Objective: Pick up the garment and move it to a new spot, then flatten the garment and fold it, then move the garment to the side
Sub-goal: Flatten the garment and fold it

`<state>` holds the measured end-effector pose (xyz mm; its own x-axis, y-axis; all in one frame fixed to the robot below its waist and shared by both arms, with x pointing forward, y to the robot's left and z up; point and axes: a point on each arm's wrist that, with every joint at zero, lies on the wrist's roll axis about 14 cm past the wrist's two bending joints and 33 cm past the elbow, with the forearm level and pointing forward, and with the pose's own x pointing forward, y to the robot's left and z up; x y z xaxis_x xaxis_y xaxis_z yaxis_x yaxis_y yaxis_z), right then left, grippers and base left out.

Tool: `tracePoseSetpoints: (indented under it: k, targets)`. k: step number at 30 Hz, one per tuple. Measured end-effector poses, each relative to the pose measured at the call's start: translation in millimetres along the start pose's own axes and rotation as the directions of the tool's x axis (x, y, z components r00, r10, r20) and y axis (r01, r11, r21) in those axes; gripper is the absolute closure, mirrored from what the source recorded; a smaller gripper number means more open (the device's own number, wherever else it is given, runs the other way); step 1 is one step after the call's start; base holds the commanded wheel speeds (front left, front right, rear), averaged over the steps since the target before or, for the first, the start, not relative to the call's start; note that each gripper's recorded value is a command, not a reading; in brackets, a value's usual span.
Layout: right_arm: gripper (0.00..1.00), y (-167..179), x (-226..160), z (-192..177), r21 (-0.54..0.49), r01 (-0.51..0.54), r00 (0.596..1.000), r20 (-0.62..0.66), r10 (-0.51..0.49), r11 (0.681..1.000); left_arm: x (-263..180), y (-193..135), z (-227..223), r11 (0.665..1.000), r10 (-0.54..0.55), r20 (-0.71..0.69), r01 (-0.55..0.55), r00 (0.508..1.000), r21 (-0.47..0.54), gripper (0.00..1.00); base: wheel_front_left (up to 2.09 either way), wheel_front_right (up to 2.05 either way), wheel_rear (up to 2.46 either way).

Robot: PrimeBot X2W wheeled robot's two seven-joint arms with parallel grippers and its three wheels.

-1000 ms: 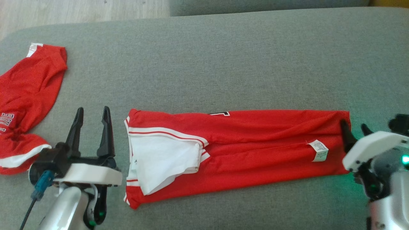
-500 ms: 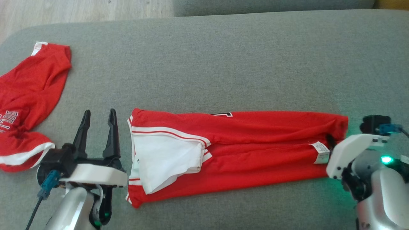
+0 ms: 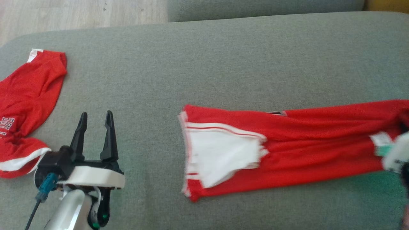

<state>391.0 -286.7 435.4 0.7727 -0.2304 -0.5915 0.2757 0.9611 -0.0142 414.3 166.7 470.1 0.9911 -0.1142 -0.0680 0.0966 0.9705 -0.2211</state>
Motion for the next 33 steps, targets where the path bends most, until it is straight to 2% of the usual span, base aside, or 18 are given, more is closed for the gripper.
tracePoseSetpoints:
  k: [4,8,12,14,16,17,19,22,27,29,33]
  targets:
    - [1.0,-35.0,-17.8,9.1,0.004,0.102,0.994,0.028,-0.102,0.995,1.8,-1.2,-0.1,1.0,-0.003,0.001,0.003,1.0,-0.002,0.0,0.0,0.0,0.0]
    - [1.0,-37.3,-27.3,22.7,-0.005,0.112,0.991,0.07,-0.111,0.994,2.1,-4.2,-2.2,1.0,-0.011,-0.004,0.011,1.0,-0.004,0.0,0.0,0.0,0.0]
    - [1.0,-11.8,-30.3,31.6,-0.038,0.04,0.995,0.092,-0.036,0.998,2.4,-6.6,0.2,1.0,-0.018,0.003,0.018,1.0,0.004,0.0,0.0,0.0,0.0]
    - [1.0,19.2,-33.1,35.3,-0.075,-0.049,0.994,0.095,0.056,0.996,1.9,-8.1,2.7,1.0,-0.022,0.01,0.022,1.0,0.005,0.0,0.0,0.0,0.0]
    - [1.0,59.3,-39.5,36.7,-0.104,-0.174,0.978,0.095,0.184,0.979,0.8,-10.3,4.9,0.999,-0.031,0.016,0.031,0.999,0.01,0.0,0.0,0.0,0.0]
    - [1.0,81.1,-44.1,34.9,-0.116,-0.245,0.963,0.087,0.255,0.963,0.1,-10.7,5.8,0.999,-0.032,0.019,0.032,0.999,0.009,0.0,0.0,0.0,0.0]
    - [1.0,126.4,-56.3,23.3,-0.13,-0.395,0.913,0.053,0.404,0.91,-1.8,-10.9,6.4,0.999,-0.031,0.021,0.03,0.999,0.009,0.0,0.0,0.0,0.0]
    - [1.0,184.4,-77.7,-3.3,-0.146,-0.573,0.817,-0.019,0.577,0.806,-3.7,-9.7,6.2,1.0,-0.026,0.02,0.026,0.999,0.008,0.0,0.0,0.0,0.0]
    - [1.0,240.3,-96.0,-38.8,-0.151,-0.721,0.692,-0.103,0.714,0.677,-4.9,-7.2,4.4,1.0,-0.018,0.015,0.018,1.0,0.007,0.0,0.0,0.0,0.0]
    - [1.0,253.8,-96.1,-44.6,-0.153,-0.748,0.663,-0.116,0.74,0.646,-5.5,-6.7,2.5,1.0,-0.017,0.01,0.017,1.0,0.005,0.0,0.0,0.0,0.0]
    - [1.0,269.1,-84.8,-40.4,-0.164,-0.765,0.642,-0.104,0.76,0.623,-7.5,-4.6,-1.0,1.0,-0.012,0.001,0.012,1.0,0.001,0.0,0.0,0.0,0.0]
